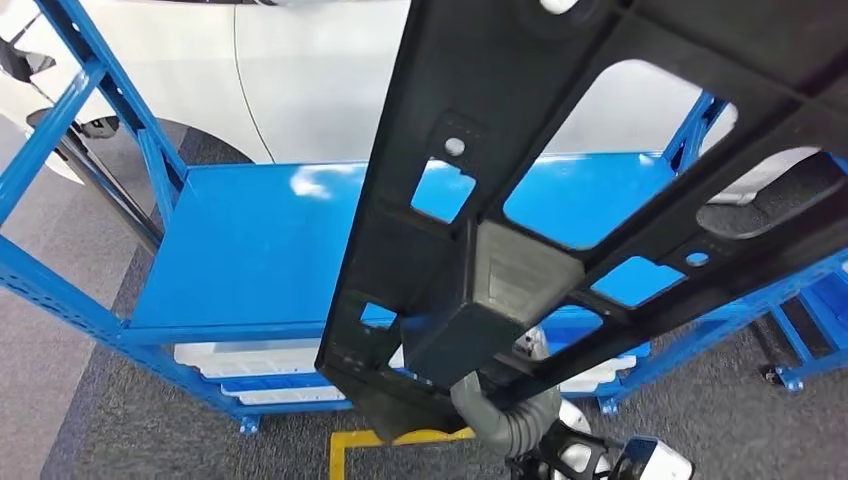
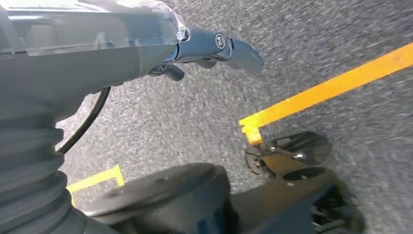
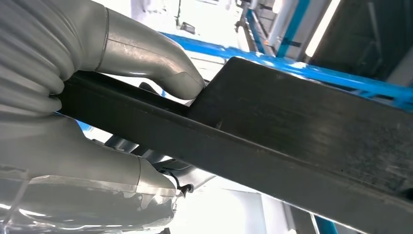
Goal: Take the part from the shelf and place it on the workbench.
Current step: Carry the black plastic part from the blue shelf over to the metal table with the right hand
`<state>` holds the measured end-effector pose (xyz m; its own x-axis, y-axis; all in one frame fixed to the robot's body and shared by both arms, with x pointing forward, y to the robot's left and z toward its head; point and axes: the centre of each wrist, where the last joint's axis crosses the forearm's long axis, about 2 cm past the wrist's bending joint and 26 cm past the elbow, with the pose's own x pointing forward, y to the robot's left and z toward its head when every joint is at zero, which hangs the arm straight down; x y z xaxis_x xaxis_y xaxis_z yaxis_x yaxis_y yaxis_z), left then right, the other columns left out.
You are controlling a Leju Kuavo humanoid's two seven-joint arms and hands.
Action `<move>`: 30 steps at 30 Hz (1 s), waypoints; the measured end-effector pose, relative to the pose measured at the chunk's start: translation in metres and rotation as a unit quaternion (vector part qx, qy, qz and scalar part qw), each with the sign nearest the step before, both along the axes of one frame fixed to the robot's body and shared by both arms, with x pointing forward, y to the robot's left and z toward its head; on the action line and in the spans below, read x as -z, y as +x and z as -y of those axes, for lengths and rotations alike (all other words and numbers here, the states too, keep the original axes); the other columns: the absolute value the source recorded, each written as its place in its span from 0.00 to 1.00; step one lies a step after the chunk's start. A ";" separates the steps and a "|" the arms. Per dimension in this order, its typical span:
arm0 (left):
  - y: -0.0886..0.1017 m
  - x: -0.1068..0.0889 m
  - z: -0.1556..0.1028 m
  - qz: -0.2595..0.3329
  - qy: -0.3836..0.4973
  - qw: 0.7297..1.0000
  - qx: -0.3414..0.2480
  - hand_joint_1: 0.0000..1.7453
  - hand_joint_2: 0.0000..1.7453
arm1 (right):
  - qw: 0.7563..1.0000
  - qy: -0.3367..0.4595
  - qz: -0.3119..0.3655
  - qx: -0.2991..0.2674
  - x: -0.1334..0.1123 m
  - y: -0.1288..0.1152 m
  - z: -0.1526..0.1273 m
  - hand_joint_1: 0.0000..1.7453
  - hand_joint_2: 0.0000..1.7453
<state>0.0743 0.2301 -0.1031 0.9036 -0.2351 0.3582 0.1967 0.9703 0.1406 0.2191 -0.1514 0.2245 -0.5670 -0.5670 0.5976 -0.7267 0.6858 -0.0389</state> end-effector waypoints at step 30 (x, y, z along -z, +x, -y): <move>0.020 -0.004 0.001 0.002 -0.016 0.999 0.049 0.00 1.00 | 0.999 0.006 -0.019 0.049 0.005 -0.017 0.010 1.00 1.00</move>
<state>0.0939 0.2291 -0.0995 0.8757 -0.3102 0.3701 0.2904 0.9506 0.1098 0.2018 -0.1616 0.2200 -0.5962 -0.5180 0.6134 -0.6575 0.7535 -0.0028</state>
